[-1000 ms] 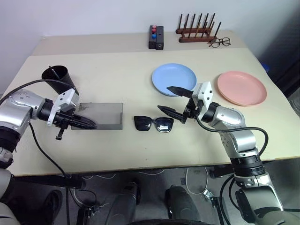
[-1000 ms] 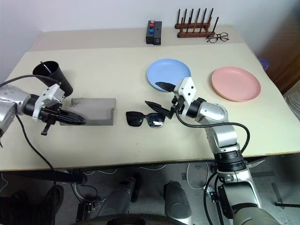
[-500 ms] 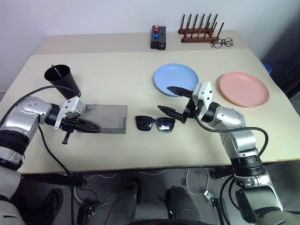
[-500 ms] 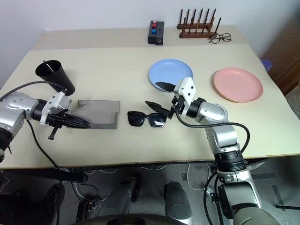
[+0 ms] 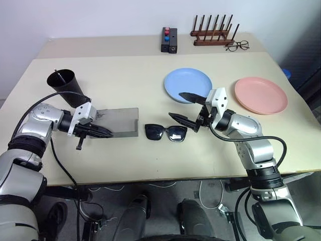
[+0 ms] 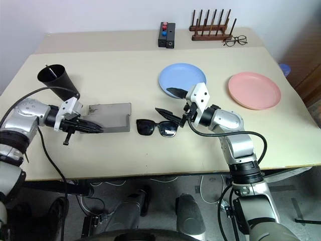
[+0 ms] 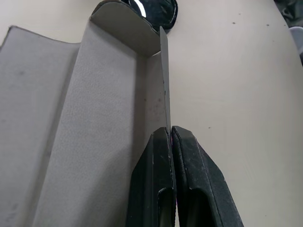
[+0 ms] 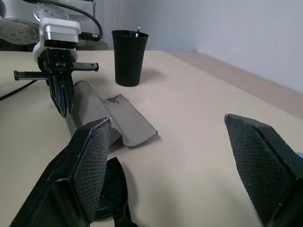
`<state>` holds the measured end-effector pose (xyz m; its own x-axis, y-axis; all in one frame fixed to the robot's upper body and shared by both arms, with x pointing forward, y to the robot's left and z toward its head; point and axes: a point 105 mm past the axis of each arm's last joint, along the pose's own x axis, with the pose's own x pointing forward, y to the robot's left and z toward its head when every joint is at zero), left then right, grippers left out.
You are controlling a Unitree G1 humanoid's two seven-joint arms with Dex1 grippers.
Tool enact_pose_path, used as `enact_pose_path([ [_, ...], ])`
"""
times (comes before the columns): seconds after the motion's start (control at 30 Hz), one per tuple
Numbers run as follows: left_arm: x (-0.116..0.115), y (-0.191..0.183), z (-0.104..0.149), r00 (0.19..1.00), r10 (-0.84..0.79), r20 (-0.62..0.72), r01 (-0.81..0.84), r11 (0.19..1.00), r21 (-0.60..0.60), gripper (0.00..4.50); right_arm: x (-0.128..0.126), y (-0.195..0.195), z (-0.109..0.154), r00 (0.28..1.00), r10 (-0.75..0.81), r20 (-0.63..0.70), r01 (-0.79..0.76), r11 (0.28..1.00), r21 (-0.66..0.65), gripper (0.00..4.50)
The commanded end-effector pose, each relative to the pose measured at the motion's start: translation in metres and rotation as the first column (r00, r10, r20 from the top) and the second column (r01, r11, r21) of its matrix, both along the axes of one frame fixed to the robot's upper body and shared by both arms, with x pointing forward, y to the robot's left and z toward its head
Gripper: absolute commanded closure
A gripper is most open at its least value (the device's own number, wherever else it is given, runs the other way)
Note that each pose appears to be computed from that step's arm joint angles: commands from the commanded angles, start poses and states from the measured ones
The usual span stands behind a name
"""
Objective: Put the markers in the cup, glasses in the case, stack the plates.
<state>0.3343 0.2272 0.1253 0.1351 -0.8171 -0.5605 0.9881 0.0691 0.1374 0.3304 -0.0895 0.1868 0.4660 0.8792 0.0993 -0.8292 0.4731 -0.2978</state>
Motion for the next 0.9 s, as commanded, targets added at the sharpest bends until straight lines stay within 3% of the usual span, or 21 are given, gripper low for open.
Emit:
enact_pose_path([
  [0.03,0.003,0.005,0.007,1.000,0.009,0.010,-0.009,0.999,0.033,4.21,-0.003,-0.001,0.011,0.999,-0.002,0.052,0.002,1.000,0.004,0.60],
  [0.1,0.003,0.004,0.006,1.000,0.009,0.000,-0.009,0.999,0.037,3.55,-0.003,-0.001,0.012,0.999,-0.005,0.051,0.005,1.000,0.005,0.60],
  [0.33,0.005,0.002,0.023,1.000,0.006,0.030,-0.006,1.000,0.004,0.05,-0.005,-0.004,0.010,0.999,-0.002,0.047,0.002,1.000,-0.005,0.60],
  [0.53,0.004,-0.025,0.072,0.999,-0.013,-0.037,0.007,0.987,-0.161,0.05,-0.015,-0.018,0.013,0.998,0.056,0.016,-0.056,0.998,-0.027,0.60],
  [0.67,0.012,-0.066,0.099,0.997,-0.072,0.005,0.070,0.941,-0.330,0.05,-0.019,-0.027,0.011,0.998,0.065,-0.003,-0.065,0.996,-0.065,0.60],
  [0.77,0.019,-0.093,0.098,0.995,-0.091,0.028,0.095,0.927,-0.362,0.05,-0.025,-0.035,0.007,0.996,0.080,-0.039,-0.083,0.992,-0.093,0.60],
  [0.9,0.026,-0.134,0.075,0.987,-0.158,0.036,0.162,0.945,-0.283,0.05,-0.032,-0.053,-0.001,0.995,0.061,-0.079,-0.072,0.985,-0.154,0.60],
])
